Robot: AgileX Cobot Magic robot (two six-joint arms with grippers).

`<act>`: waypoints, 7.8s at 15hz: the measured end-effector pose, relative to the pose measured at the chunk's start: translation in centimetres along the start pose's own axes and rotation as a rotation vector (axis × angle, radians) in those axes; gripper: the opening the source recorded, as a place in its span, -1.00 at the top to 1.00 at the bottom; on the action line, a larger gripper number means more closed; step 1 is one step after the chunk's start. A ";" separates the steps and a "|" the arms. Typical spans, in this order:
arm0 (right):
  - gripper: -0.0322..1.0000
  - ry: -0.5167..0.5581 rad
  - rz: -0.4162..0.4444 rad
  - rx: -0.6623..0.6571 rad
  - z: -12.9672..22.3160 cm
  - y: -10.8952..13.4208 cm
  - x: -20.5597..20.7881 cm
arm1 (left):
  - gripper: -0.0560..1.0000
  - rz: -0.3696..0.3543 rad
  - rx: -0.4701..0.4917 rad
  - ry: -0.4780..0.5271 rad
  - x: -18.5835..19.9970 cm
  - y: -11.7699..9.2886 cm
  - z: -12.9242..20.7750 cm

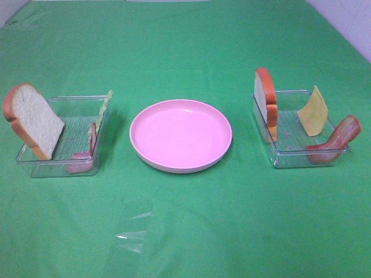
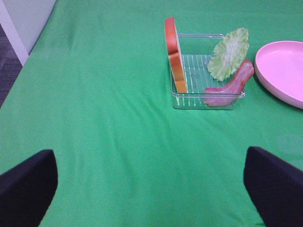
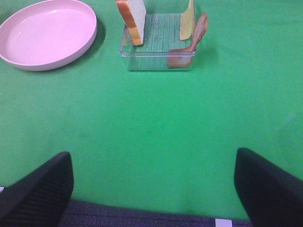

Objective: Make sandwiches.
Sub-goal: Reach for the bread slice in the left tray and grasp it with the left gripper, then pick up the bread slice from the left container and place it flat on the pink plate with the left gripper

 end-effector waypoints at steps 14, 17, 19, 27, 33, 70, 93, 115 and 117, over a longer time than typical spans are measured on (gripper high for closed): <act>-0.80 0.000 0.000 0.000 0.0 0.0 0.0 | -0.99 0.000 0.006 0.005 -0.3 0.2 -0.8; -0.80 0.000 0.000 0.000 0.0 0.0 0.0 | -0.99 -0.005 0.011 -0.003 -2.1 0.8 -3.7; -0.80 0.000 0.000 0.000 0.0 0.0 0.0 | -0.99 0.001 0.049 0.049 -5.1 1.3 -5.4; -0.80 0.000 0.000 0.000 0.0 0.0 0.0 | -0.99 0.064 0.083 0.427 -20.0 2.5 -9.8; -0.80 0.000 0.000 0.000 0.0 0.0 0.0 | -0.99 0.192 0.104 0.528 -30.4 1.0 -10.8; -0.80 0.000 0.000 0.000 0.0 0.0 0.0 | 0.50 0.451 0.263 0.737 -36.9 -3.4 -11.4; -0.80 0.000 0.000 0.000 0.0 0.0 0.0 | 0.51 0.811 0.081 0.458 -34.3 -29.2 -20.6; -0.80 0.000 0.000 0.000 0.0 0.0 0.0 | 0.37 0.761 0.240 0.794 -40.2 -32.7 -8.4; -0.80 0.000 0.000 0.000 0.0 0.0 0.0 | 0.06 0.760 0.242 0.795 -40.2 -32.7 -8.4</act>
Point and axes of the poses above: a point on each arm's last joint axis where the gripper is mounted, x pointing back along that axis away from the gripper, y along the wrist's bending axis when the last joint is at zero, z = x × y, the point moved 10 cm from there along -x, pointing out along that axis toward the gripper, and after that the axes turned 11 degrees about -x, right-handed, at the moved point
